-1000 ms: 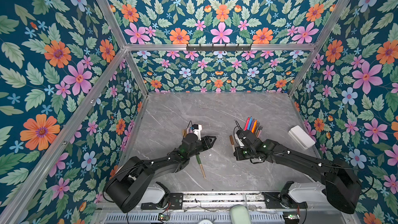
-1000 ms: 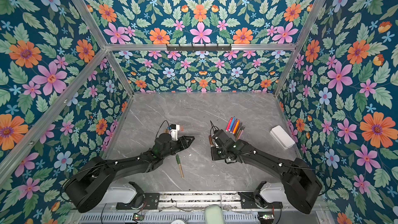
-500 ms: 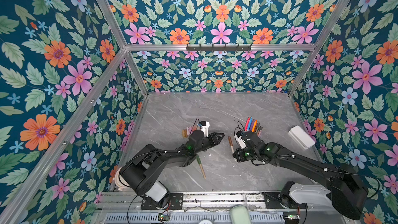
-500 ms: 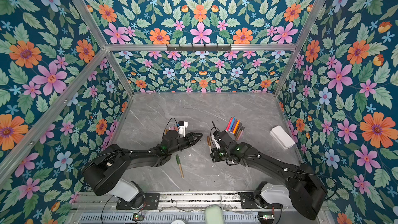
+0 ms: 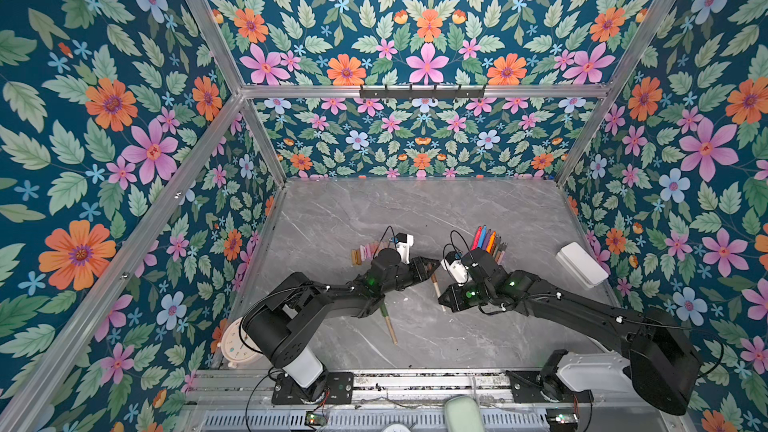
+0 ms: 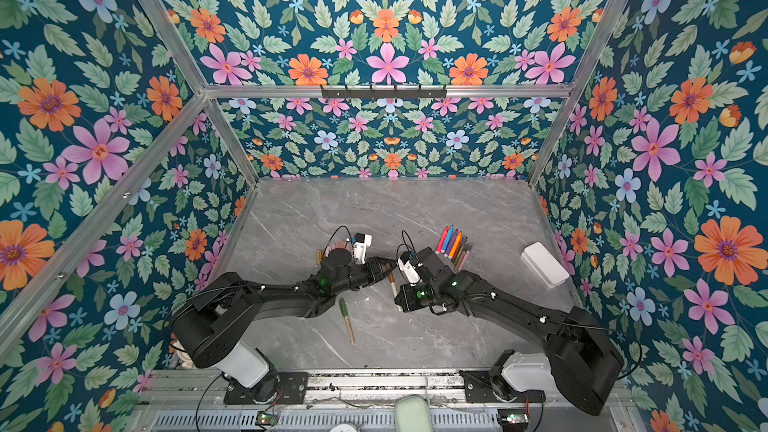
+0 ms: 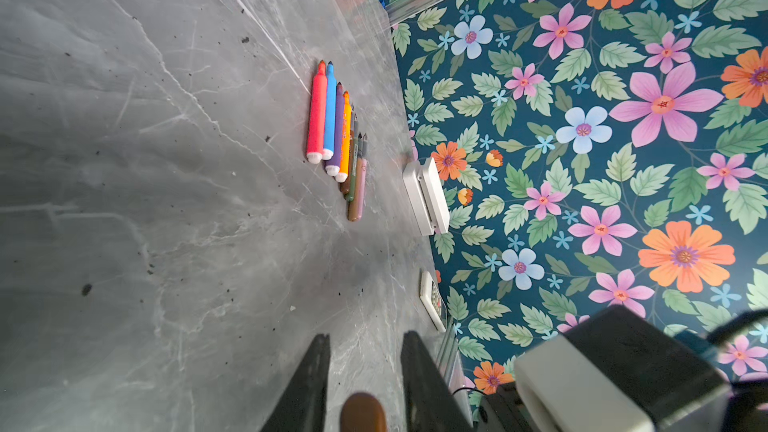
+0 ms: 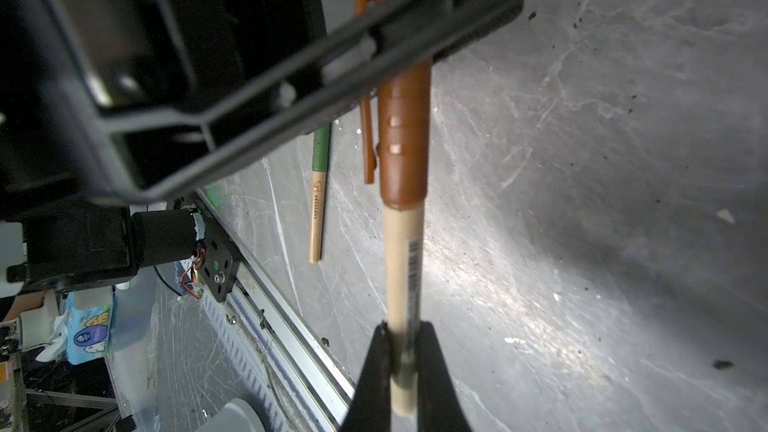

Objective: Open the pen caps
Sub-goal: 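Grasp the brown cap with the left gripper while the right holds the pen, then pull the brown cap off with the left gripper while the right holds the pen body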

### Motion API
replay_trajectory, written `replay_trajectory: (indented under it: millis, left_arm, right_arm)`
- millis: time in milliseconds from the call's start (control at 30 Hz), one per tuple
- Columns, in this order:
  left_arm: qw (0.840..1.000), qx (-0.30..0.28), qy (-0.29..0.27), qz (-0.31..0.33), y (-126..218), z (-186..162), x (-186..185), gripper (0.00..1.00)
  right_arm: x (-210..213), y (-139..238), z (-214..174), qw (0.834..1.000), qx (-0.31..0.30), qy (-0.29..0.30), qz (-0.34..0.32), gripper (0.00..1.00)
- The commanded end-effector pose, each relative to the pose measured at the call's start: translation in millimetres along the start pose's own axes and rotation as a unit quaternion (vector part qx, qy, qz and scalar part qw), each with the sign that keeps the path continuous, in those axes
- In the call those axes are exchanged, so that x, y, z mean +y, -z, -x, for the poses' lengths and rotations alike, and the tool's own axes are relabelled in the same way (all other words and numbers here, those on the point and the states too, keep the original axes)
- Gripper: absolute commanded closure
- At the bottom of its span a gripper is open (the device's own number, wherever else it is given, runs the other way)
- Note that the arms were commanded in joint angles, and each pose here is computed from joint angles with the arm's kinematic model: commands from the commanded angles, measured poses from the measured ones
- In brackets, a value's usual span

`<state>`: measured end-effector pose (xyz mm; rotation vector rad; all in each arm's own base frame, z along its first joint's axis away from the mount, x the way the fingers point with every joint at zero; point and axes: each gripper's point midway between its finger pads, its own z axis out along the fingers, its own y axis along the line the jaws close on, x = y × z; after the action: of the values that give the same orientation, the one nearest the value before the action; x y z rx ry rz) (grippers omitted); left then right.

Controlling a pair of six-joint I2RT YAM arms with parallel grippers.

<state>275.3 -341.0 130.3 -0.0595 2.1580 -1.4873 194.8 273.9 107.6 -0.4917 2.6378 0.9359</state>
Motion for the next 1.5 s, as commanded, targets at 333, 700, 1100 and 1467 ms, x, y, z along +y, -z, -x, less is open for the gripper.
replay_trajectory:
  millis: [333,700,1100,1467]
  left_arm:
    - [1.0,0.001,-0.02,-0.02,3,2,-14,0.98]
    - [0.999,-0.002,-0.021,-0.027,6,4,-21,1.0]
    - [0.996,-0.028,-0.08,0.015,5,51,-40,1.0]
    - [0.992,-0.101,-0.071,0.018,36,132,-38,1.0]
  right_arm:
    - [-5,2,5,1.0,-0.005,0.006,-0.025,0.8]
    - [-2,-11,6,1.0,-0.001,-0.006,-0.004,0.72]
    - [-7,-9,-1,1.0,-0.001,-0.009,-0.008,1.0]
    - [-9,-8,-13,1.0,-0.004,-0.018,0.004,1.0]
